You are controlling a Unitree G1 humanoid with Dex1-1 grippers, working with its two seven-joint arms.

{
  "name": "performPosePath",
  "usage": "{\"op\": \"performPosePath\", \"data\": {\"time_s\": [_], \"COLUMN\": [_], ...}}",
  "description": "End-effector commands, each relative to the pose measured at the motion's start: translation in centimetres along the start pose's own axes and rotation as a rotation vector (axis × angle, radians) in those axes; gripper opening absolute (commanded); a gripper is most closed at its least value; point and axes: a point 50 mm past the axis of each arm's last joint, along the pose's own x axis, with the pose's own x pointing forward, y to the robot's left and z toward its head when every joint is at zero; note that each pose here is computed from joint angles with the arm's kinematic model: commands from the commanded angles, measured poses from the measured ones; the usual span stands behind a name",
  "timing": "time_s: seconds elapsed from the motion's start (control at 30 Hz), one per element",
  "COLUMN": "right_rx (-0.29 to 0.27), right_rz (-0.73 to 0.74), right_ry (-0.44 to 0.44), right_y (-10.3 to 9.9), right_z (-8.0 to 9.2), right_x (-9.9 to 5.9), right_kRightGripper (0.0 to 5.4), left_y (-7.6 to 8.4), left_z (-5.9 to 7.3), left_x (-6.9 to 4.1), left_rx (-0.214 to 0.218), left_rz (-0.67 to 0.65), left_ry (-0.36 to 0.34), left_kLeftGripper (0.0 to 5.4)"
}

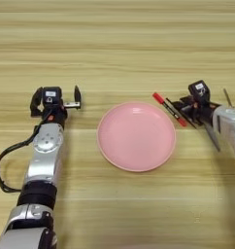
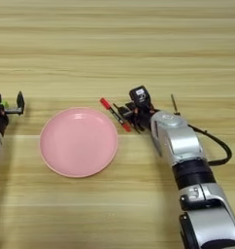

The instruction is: Move the objects on the table

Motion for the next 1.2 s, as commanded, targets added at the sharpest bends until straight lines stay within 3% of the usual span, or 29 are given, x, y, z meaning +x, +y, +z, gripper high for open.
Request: {"op": "performPosePath", "data": {"time_s": [0.03, 0.6, 0.73, 1.1, 1.2], "right_rx": [0.009, 0.007, 0.007, 0.036, 0.055], "right_rz": [-0.007, 0.001, 0.000, -0.008, -0.059], "right_ry": [-0.012, -0.034, -0.049, -0.152, -0.206], "right_y": [-0.1, 0.5, 0.6, 1.1, 0.5], "right_z": [0.4, 0.8, 1.1, 2.1, 2.5], "right_x": [-0.1, -0.4, -0.6, -0.6, -0.7], "right_kRightGripper": [2.18, 3.94, 4.33, 5.37, 5.37], "left_y": [0.2, 1.0, 1.6, 2.0, 2.0], "left_z": [0.1, -1.0, -1.3, -1.8, -1.9], "left_x": [0.2, 0.3, 0.3, 0.4, 0.4], "left_rx": [0.011, 0.027, 0.070, 0.074, 0.074], "left_rz": [0.002, 0.021, 0.041, 0.044, 0.044], "left_ry": [-0.003, 0.035, 0.044, 0.057, 0.062], "left_kLeftGripper": [5.40, 5.40, 5.40, 5.40, 5.40]}}
